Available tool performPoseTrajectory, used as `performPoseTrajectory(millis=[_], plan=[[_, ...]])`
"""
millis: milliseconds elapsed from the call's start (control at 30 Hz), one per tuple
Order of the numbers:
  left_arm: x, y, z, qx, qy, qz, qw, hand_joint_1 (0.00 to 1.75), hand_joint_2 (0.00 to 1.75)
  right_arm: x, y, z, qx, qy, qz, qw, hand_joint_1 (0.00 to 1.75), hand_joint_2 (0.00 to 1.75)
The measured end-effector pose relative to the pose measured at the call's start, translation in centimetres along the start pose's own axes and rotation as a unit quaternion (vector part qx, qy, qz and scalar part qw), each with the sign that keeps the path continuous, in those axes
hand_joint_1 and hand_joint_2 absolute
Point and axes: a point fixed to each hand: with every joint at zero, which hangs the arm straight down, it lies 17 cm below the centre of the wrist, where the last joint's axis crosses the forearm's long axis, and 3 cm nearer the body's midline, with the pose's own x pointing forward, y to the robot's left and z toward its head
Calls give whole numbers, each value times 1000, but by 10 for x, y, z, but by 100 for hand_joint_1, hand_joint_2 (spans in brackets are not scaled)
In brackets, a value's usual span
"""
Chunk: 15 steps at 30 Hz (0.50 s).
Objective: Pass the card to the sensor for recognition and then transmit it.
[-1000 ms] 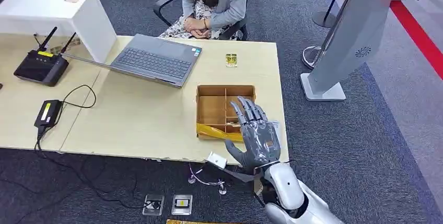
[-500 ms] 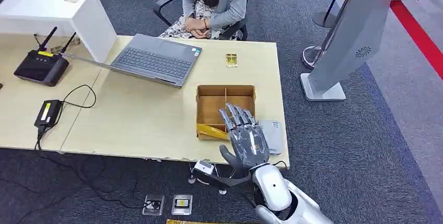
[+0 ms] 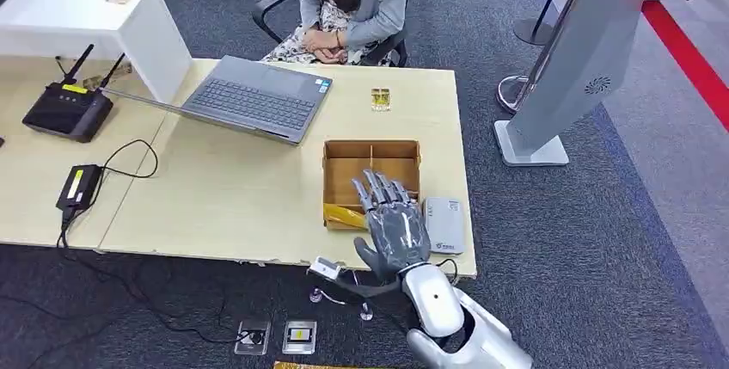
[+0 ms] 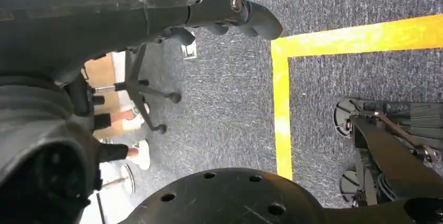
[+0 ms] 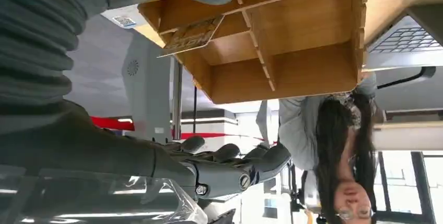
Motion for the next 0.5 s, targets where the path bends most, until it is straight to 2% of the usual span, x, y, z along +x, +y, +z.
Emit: performPoseTrajectory(millis=[500], plan=[[-1,-1,0,-3,3,-1,1000,0,0,-6,14,-11,21,15,-2,1000,0,175]])
